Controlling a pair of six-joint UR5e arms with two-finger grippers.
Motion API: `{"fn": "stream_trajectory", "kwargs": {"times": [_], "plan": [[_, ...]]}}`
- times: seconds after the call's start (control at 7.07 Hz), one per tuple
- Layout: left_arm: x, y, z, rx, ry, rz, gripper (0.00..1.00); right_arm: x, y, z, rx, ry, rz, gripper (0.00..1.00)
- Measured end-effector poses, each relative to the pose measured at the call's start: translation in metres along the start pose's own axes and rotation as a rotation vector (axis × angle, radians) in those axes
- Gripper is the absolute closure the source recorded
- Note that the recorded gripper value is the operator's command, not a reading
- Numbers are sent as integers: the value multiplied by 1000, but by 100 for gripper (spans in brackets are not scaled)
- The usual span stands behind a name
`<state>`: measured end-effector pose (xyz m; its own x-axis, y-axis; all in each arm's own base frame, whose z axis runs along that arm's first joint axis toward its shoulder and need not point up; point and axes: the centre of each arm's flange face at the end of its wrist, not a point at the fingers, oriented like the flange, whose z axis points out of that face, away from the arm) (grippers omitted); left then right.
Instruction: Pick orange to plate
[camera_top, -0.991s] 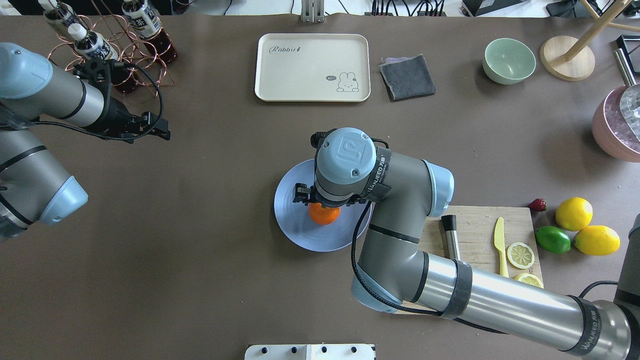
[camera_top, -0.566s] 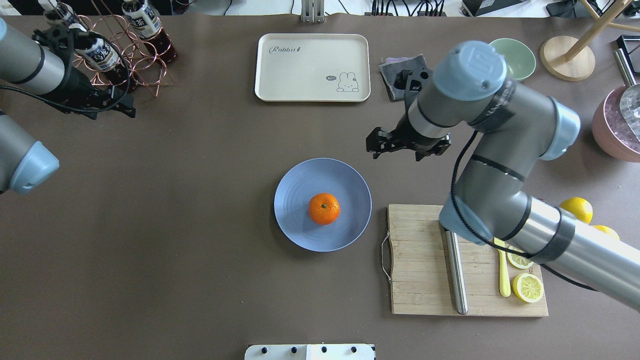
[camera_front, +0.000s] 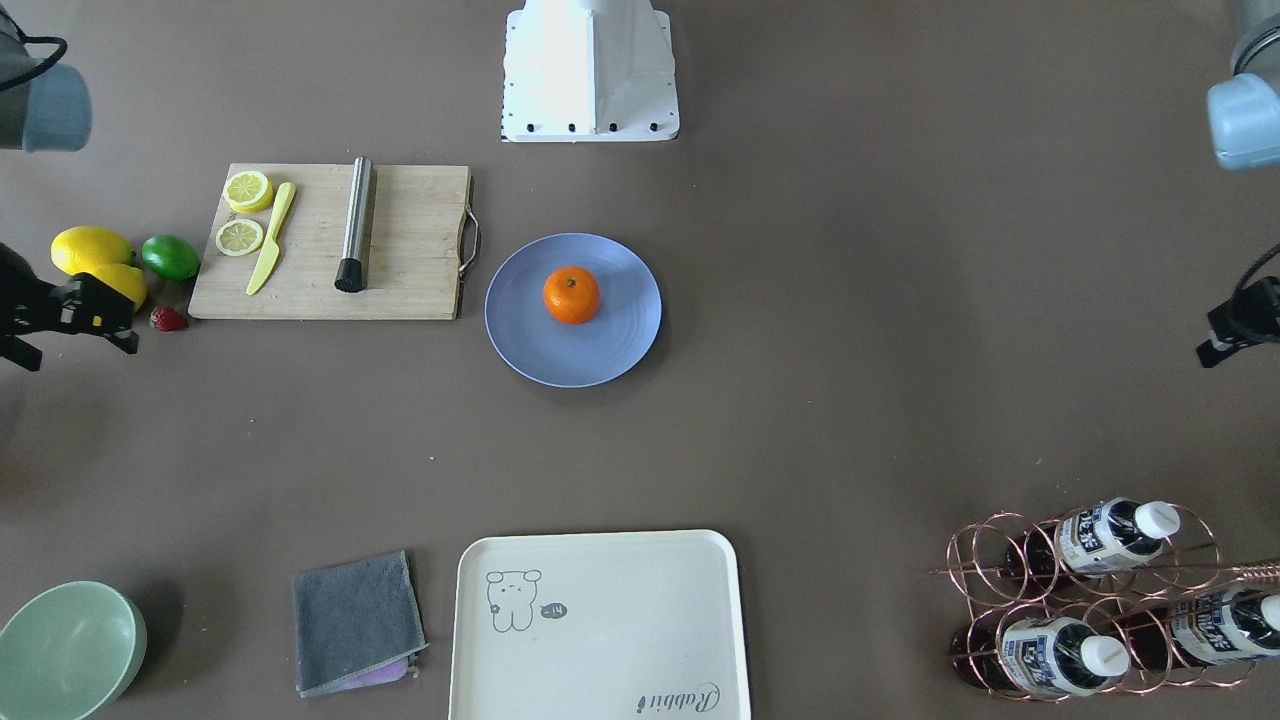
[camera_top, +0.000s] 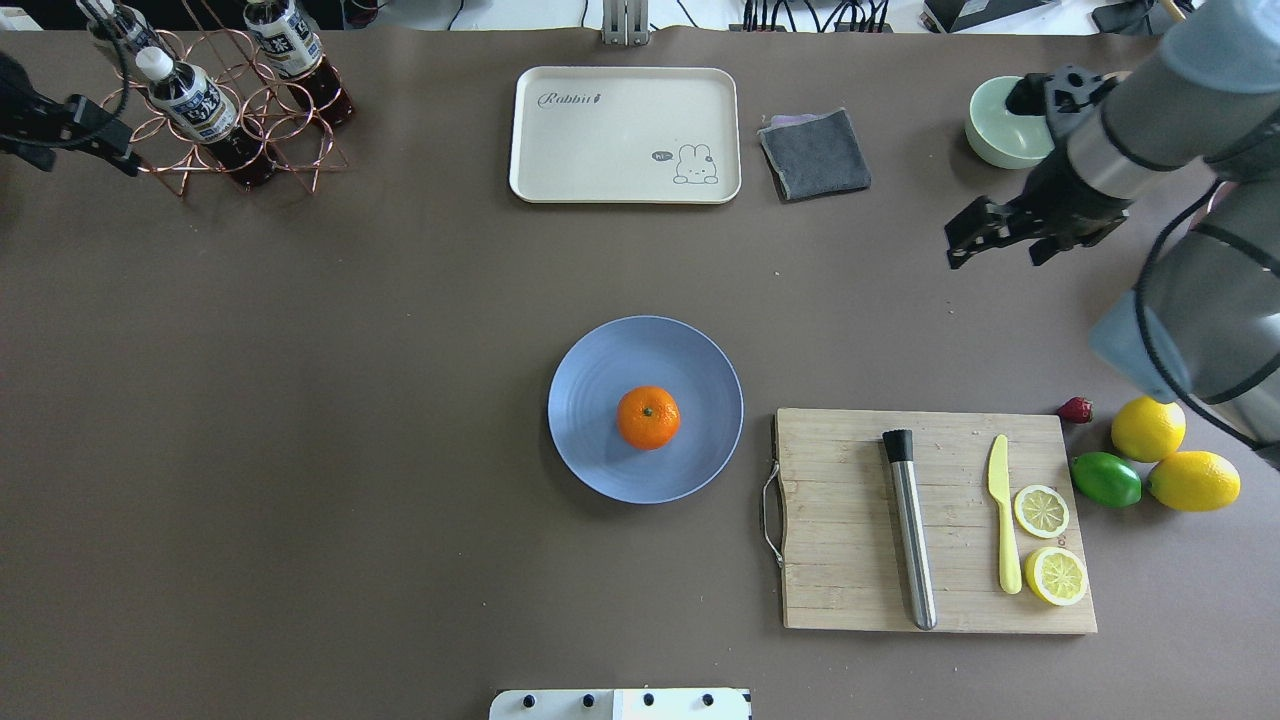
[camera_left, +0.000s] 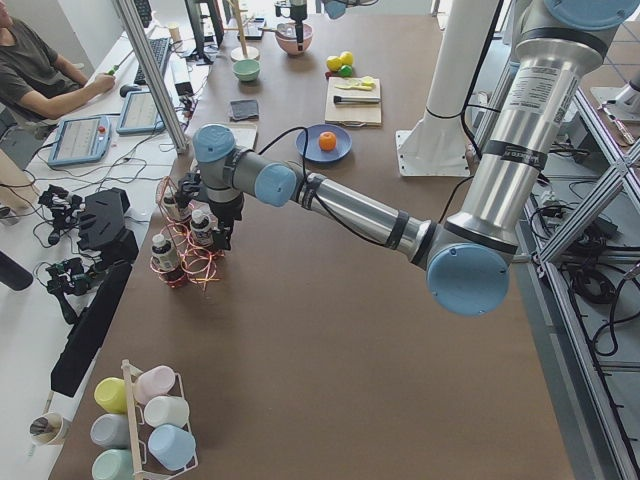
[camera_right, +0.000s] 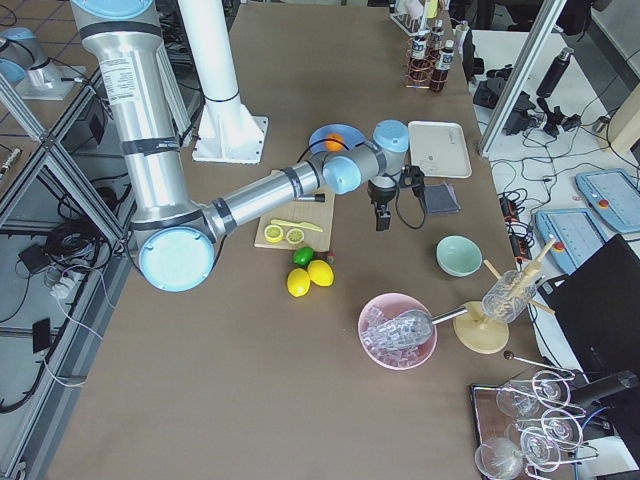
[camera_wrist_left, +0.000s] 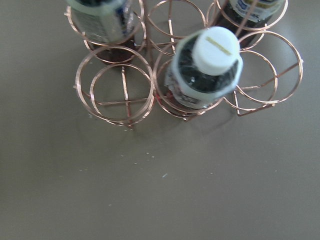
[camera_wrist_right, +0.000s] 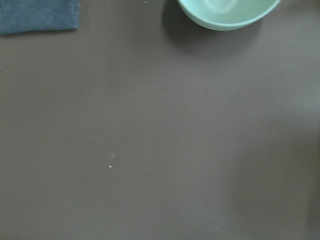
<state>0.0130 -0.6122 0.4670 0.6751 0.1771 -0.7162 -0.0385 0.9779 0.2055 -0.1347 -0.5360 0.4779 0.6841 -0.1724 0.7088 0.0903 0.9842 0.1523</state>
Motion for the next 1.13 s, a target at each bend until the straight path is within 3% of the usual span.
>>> {"fn": "stream_trajectory", "kwargs": {"times": [0.28,0.57,1.13], "plan": [[-109,19,-18,-38,-16,63,3,118,29,-10,-10,30,-56,0],[-162,57,4,-71,-12,48,3,201,48,-14,-17,41,-81,0],[-163,73,9,-43,-23,76,3,232,59,-15,-24,40,-61,0]]}}
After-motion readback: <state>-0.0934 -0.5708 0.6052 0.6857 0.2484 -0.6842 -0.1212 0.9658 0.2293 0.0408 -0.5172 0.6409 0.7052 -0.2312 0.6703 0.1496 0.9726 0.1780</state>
